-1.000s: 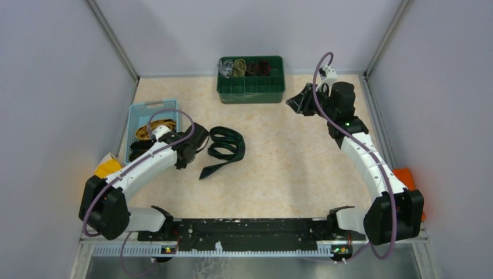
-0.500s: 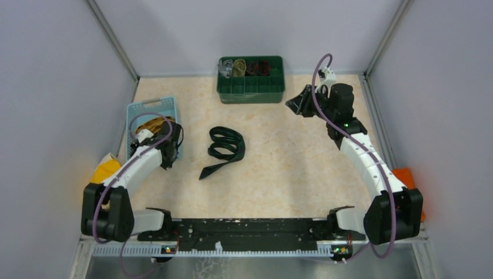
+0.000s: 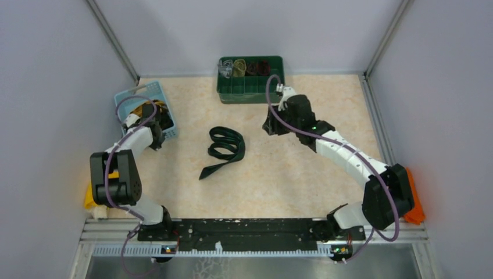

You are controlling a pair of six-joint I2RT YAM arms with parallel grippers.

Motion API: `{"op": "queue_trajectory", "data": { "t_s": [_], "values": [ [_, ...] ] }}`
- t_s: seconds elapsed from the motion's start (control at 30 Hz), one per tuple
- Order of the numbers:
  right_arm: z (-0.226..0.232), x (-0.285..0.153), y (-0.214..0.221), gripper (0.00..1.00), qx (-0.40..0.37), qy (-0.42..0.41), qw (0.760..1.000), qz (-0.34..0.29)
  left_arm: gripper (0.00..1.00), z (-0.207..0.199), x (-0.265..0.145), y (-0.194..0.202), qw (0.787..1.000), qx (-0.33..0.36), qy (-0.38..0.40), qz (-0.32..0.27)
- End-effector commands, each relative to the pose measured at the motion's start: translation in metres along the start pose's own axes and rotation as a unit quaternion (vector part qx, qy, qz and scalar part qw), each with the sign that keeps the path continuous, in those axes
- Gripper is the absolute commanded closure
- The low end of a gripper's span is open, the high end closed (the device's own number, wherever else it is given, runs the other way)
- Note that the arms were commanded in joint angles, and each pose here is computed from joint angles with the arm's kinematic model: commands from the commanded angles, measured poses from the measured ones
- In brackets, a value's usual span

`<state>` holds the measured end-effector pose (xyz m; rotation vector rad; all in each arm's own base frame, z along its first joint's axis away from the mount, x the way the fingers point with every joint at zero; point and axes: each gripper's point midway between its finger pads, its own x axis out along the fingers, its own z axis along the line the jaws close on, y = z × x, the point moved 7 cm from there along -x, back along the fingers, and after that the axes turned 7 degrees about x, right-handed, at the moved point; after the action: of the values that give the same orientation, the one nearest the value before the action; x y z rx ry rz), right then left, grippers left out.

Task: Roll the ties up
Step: Open the bin at the corner of the board, then flatten out the tie at the center of the board.

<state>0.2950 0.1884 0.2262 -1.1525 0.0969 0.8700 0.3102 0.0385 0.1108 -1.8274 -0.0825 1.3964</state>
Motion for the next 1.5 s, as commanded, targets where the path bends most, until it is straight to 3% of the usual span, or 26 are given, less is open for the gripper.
{"op": "queue_trajectory", "data": {
  "t_s": [0.0,0.13,0.37,0.63,0.93,1.07,1.3,1.47],
  "values": [
    [0.028,0.01,0.014,0.52,-0.069,0.024,0.997,0.022,1.0,-0.023,0.012,-0.018,0.999,-0.004,0.042,0.004],
    [0.059,0.024,0.053,0.49,-0.086,-0.006,0.994,0.069,1.0,-0.033,-0.006,-0.013,0.995,0.013,0.098,0.024],
    [0.105,0.062,0.091,0.47,-0.084,-0.032,0.988,0.125,1.0,-0.032,-0.075,0.016,0.973,0.055,0.225,-0.014],
    [0.11,0.108,0.109,0.48,-0.045,0.01,0.987,0.154,1.0,-0.01,-0.111,0.018,0.955,0.067,0.284,-0.047],
    [0.081,0.116,0.129,0.56,-0.05,0.122,0.973,0.191,1.0,-0.008,-0.124,0.016,0.94,0.061,0.329,-0.066],
    [0.067,0.108,0.132,0.65,-0.071,0.172,0.961,0.203,1.0,-0.011,-0.122,0.018,0.938,0.064,0.335,-0.057],
    [0.027,0.081,0.131,0.64,-0.124,0.277,0.929,0.209,1.0,-0.013,-0.119,0.022,0.937,0.07,0.338,-0.052],
    [-0.005,0.062,0.109,0.6,-0.108,0.313,0.925,0.187,1.0,-0.023,-0.119,0.027,0.927,0.084,0.363,-0.044]
  ]
}}
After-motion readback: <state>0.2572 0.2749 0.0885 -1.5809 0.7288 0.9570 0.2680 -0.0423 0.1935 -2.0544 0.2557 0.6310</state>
